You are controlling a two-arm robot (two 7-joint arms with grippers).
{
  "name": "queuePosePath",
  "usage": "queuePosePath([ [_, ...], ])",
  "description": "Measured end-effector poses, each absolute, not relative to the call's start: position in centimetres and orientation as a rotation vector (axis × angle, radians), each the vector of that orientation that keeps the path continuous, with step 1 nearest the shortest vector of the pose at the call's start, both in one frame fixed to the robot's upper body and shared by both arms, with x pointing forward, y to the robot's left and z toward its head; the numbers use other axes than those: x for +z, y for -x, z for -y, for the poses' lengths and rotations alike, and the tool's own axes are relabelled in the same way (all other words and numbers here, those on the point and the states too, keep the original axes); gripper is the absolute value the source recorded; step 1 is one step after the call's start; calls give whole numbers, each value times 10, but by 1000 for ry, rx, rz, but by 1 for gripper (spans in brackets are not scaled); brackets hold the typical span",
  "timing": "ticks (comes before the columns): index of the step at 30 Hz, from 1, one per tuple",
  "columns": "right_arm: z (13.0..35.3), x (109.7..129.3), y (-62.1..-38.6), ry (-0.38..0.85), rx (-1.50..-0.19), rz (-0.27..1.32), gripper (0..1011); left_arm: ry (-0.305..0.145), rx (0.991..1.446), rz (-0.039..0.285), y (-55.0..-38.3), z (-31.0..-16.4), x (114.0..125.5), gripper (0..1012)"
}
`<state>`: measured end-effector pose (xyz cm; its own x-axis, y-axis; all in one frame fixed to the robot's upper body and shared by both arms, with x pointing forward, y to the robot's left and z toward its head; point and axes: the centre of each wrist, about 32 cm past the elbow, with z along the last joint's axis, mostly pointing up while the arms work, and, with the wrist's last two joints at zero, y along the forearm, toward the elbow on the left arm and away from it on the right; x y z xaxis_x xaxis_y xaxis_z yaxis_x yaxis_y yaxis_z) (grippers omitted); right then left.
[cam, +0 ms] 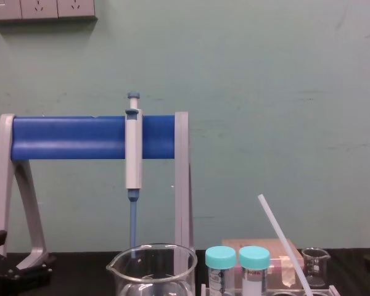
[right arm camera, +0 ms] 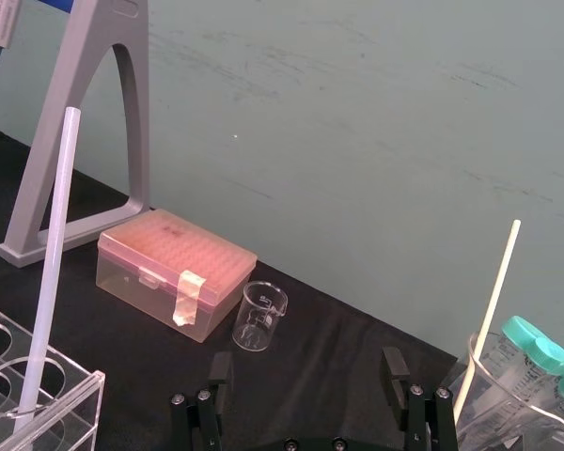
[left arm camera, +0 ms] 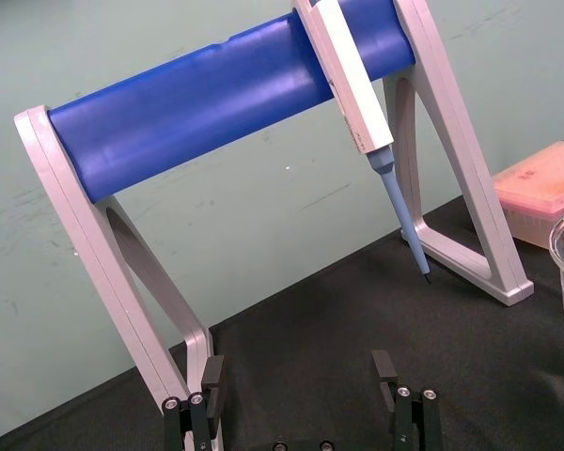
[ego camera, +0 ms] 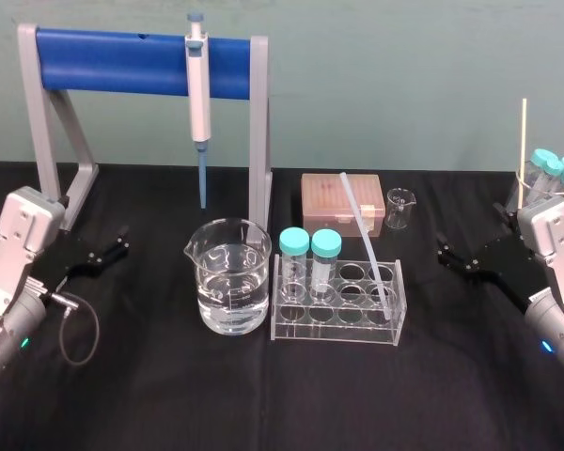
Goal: Pick up the stirring rod with one hand, then place it down.
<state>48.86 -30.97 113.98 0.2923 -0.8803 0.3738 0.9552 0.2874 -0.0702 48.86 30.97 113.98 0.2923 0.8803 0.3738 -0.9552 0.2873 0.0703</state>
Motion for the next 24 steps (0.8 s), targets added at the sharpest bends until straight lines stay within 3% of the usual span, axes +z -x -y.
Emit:
queuePosePath([
  [24, 310, 1140, -489, 304, -1248, 285, 1000, -304, 1248, 285, -489, -310, 1140, 1000],
])
